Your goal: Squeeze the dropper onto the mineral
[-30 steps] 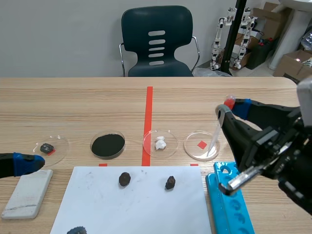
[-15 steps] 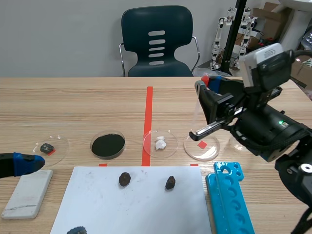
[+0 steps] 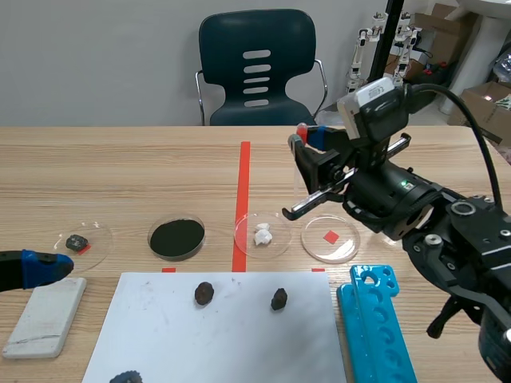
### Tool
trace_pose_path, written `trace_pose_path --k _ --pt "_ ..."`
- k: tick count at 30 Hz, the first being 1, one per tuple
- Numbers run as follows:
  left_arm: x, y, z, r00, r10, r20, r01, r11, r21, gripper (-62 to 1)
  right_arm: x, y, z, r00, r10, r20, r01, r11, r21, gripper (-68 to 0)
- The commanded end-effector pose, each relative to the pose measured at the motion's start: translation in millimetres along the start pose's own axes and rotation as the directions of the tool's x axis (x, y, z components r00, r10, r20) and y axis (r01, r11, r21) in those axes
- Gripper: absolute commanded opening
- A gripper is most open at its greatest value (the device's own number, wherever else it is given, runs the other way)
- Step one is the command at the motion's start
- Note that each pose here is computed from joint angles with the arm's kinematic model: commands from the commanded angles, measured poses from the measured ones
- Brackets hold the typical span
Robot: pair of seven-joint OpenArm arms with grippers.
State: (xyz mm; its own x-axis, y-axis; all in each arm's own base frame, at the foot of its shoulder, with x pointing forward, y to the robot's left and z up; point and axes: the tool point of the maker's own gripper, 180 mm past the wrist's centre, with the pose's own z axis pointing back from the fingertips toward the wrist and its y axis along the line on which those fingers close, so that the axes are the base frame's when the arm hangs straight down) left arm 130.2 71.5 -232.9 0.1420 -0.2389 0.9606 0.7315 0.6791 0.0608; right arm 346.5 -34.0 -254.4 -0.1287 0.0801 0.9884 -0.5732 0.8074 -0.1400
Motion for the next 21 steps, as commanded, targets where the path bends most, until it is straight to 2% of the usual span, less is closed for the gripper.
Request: trace_pose_path --k 1,5,21 --pt "7.1 -1.6 -0.1 0.999 0.011 0.03 -0.011 1.0 0.001 1.4 14.9 -2.1 -6.0 0.998 0.015 0.053 -0.015 1.0 0.007 -54.4" --pt "7.1 -1.6 -0.1 0.999 0.011 0.03 -0.011 1.0 0.0 1.4 14.9 4.1 -11.5 0.998 0.008 0.063 -0.01 1.0 0.028 -54.4" --pt "7.1 -1.6 -0.1 0.999 0.011 0.03 -0.011 1.0 0.0 1.4 4.4 18.0 -24.8 0.998 -0.045 0.052 0.044 0.999 0.022 -54.4"
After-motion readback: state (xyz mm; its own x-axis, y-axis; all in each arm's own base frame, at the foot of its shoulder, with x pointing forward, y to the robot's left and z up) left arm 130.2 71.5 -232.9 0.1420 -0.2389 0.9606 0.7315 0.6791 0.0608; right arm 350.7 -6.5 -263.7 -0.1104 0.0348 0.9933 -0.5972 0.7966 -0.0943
